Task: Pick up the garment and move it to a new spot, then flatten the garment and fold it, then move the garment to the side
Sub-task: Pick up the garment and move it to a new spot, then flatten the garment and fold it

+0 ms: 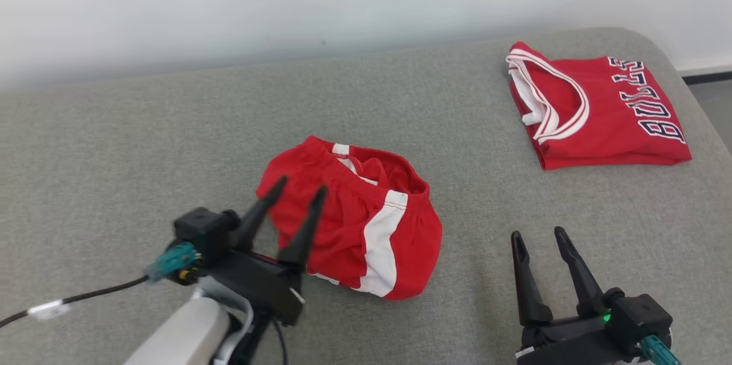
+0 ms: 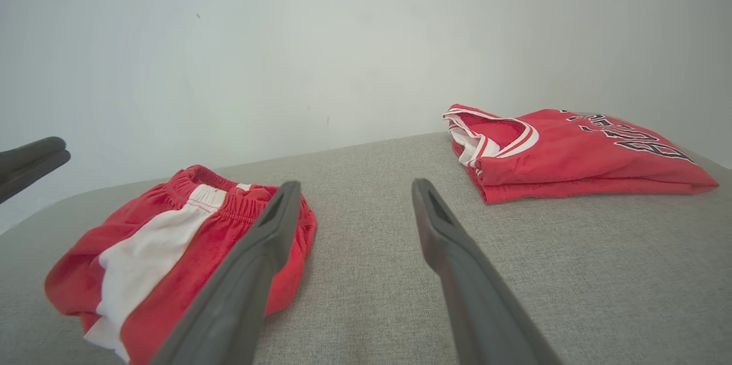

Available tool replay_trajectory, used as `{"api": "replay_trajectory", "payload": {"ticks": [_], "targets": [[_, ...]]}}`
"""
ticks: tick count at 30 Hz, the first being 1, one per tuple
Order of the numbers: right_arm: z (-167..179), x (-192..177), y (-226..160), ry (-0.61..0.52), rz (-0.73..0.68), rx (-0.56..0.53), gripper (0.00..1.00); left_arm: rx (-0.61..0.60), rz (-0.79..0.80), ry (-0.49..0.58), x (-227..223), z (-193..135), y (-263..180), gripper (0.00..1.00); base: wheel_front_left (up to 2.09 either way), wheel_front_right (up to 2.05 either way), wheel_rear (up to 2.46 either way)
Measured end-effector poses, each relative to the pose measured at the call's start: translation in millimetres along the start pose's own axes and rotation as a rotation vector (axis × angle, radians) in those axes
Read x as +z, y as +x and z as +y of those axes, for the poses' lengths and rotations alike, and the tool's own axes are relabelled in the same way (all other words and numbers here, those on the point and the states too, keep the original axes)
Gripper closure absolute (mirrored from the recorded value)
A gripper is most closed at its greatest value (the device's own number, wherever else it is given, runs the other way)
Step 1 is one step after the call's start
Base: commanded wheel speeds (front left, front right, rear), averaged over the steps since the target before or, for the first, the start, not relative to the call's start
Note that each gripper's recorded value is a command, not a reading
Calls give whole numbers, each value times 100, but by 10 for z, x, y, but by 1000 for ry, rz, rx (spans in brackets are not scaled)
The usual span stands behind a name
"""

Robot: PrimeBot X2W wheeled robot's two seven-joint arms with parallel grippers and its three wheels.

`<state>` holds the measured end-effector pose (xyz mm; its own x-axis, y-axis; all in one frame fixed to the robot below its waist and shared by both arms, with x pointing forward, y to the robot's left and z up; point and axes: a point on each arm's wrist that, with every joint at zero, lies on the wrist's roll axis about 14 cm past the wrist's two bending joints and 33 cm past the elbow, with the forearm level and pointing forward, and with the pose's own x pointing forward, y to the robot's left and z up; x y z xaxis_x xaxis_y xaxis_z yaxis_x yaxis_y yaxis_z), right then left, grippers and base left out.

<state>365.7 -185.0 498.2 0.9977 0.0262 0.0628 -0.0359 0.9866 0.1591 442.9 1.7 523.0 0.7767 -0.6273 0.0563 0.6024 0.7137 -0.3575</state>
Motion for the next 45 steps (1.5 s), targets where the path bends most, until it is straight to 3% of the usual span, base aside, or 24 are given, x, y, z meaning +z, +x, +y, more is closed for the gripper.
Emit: {"api": "replay_trajectory", "payload": {"ticks": [4, 7, 13, 25, 32, 45], "targets": [[-9, 42, 1, -6, -13, 0, 0, 135, -90, 46, 289, 343, -192, 0, 0, 0, 0], [-10, 79, 26, -6, -26, 1, 0, 203, -156, 140, 518, 526, -391, 0, 0, 0, 0], [3, 131, 60, -5, -44, 7, 0, 371, -207, 257, 645, 838, -900, 0, 0, 0, 0], [131, 97, 46, 1, -35, 45, 0, 621, -211, 247, 423, 1103, -1623, 0, 0, 0, 0], [130, 8, 2, 4, -6, 44, 0, 682, -188, 250, 287, 1132, -1812, 0, 0, 0, 0], [181, -91, -20, 8, 25, 58, 0, 660, -141, 291, 171, 1052, -1836, 0, 0, 0, 0]]}}
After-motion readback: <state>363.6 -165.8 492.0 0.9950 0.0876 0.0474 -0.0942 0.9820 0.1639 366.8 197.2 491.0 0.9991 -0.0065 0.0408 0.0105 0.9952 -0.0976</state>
